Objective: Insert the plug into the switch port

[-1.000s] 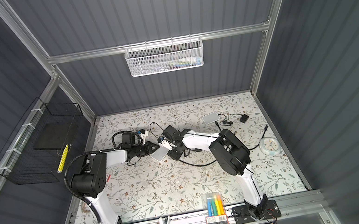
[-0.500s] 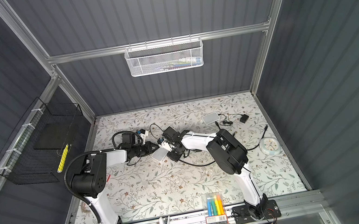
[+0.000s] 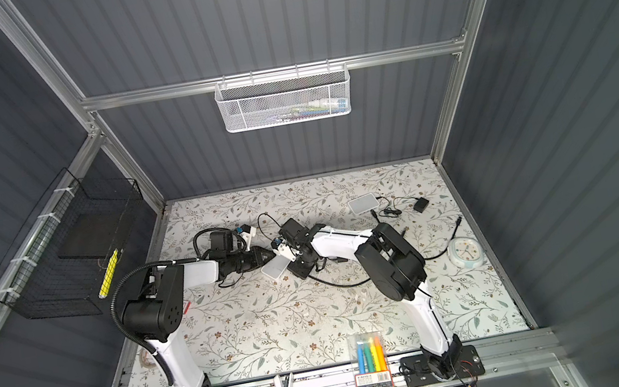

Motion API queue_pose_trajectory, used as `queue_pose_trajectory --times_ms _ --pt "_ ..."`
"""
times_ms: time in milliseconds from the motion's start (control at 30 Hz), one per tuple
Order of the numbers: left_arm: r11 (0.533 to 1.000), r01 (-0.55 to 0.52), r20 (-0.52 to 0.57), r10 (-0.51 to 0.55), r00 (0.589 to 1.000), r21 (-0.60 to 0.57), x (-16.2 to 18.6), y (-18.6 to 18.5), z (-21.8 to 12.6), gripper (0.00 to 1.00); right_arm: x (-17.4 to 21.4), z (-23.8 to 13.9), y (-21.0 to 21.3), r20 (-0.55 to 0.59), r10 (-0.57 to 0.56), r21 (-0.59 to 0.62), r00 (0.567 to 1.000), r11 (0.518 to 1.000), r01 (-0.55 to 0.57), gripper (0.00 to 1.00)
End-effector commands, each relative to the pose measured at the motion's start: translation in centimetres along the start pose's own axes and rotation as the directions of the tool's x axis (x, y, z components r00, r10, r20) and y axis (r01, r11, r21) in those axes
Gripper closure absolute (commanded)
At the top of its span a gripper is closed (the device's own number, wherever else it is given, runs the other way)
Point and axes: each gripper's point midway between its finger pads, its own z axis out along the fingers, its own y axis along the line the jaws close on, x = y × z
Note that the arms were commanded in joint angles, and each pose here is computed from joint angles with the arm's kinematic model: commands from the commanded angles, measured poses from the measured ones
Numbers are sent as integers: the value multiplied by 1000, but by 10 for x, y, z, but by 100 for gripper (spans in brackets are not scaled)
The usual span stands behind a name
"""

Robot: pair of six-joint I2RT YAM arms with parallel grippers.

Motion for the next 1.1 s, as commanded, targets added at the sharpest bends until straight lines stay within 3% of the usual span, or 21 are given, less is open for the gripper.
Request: queue_pose_trajectory --times_ms 0,867,1067 --pt "991 118 -163 -126 979 -60 60 22 8 78 -14 4 -1 31 9 -1 999 1000 -9 94" --pt "986 150 -165 -160 973 -72 63 28 13 83 -45 -18 -4 74 8 30 997 1000 -10 98" --pt "986 149 -164 -159 974 -71 62 28 13 83 -38 -4 -1 57 33 8 998 999 -33 99"
